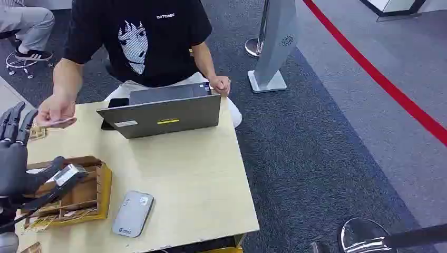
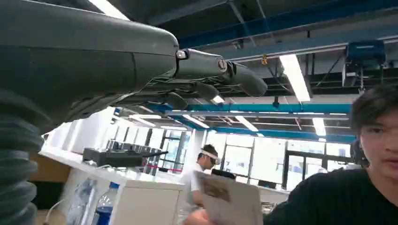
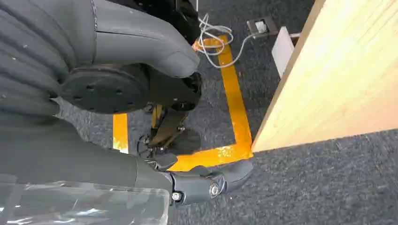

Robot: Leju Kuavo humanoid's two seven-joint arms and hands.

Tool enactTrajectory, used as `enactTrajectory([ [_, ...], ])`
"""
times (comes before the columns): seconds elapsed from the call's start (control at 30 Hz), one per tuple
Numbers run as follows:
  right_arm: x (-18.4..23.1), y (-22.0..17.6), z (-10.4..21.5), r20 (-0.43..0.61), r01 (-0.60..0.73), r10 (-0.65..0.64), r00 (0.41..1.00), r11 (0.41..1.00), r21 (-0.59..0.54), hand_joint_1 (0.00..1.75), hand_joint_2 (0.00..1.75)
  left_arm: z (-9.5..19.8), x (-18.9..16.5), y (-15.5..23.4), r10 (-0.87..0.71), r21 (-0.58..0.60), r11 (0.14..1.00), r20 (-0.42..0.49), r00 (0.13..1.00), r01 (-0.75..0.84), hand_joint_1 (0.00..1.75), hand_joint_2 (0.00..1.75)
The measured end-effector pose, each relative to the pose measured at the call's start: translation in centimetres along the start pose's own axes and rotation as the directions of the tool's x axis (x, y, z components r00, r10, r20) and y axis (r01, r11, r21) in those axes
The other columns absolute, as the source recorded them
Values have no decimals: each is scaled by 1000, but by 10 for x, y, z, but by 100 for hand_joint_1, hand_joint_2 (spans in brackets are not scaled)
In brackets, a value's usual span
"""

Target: Pass the card to the sensor for recognition and then transmit it.

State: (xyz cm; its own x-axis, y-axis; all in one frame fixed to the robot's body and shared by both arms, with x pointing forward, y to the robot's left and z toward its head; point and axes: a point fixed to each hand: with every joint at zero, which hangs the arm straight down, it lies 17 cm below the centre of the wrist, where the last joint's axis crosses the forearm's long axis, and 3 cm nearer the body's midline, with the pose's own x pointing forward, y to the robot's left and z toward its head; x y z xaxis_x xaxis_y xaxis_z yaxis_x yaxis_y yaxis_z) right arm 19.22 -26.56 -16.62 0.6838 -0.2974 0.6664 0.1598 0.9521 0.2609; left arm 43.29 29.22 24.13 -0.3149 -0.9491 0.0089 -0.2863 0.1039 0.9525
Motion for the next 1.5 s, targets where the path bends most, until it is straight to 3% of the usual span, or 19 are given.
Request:
enactTrajectory([
  [0.17, -1, 5, -2, -8, 6, -6, 1000, 1000, 15, 0, 175, -7, -3, -4, -25, -19, 1000, 5, 1000, 25, 0, 175],
  [0.2, -1, 5, -3, -13, 8, -8, 1000, 1000, 14, 0, 175, -7, -4, -5, -27, -23, 999, 5, 1000, 27, 68, 175],
  [0.23, -2, 5, -3, -14, 9, -8, 1000, 1000, 15, 0, 175, -7, -4, -7, -29, -25, 999, 5, 1000, 29, 68, 175],
  [0.27, -2, 5, -3, -14, 11, -10, 1000, 1000, 13, 0, 175, -7, -5, -7, -30, -26, 999, 5, 1000, 30, 175, 175],
  [0.87, -4, 6, -5, -21, 15, -15, 1000, 1000, 15, 0, 175, 2, -5, -16, 0, -27, 1000, 4, 1000, 0, 175, 175],
  [1.2, -5, 3, 1, -18, 46, -46, 999, 999, -2, 0, 175, 49, 54, -10, 122, 41, 991, 129, 984, -128, 175, 175],
  [1.5, -1, 3, 3, -5, 63, -63, 998, 998, 0, 0, 175, 84, 97, -32, 229, -40, 973, 181, 956, -226, 175, 175],
])
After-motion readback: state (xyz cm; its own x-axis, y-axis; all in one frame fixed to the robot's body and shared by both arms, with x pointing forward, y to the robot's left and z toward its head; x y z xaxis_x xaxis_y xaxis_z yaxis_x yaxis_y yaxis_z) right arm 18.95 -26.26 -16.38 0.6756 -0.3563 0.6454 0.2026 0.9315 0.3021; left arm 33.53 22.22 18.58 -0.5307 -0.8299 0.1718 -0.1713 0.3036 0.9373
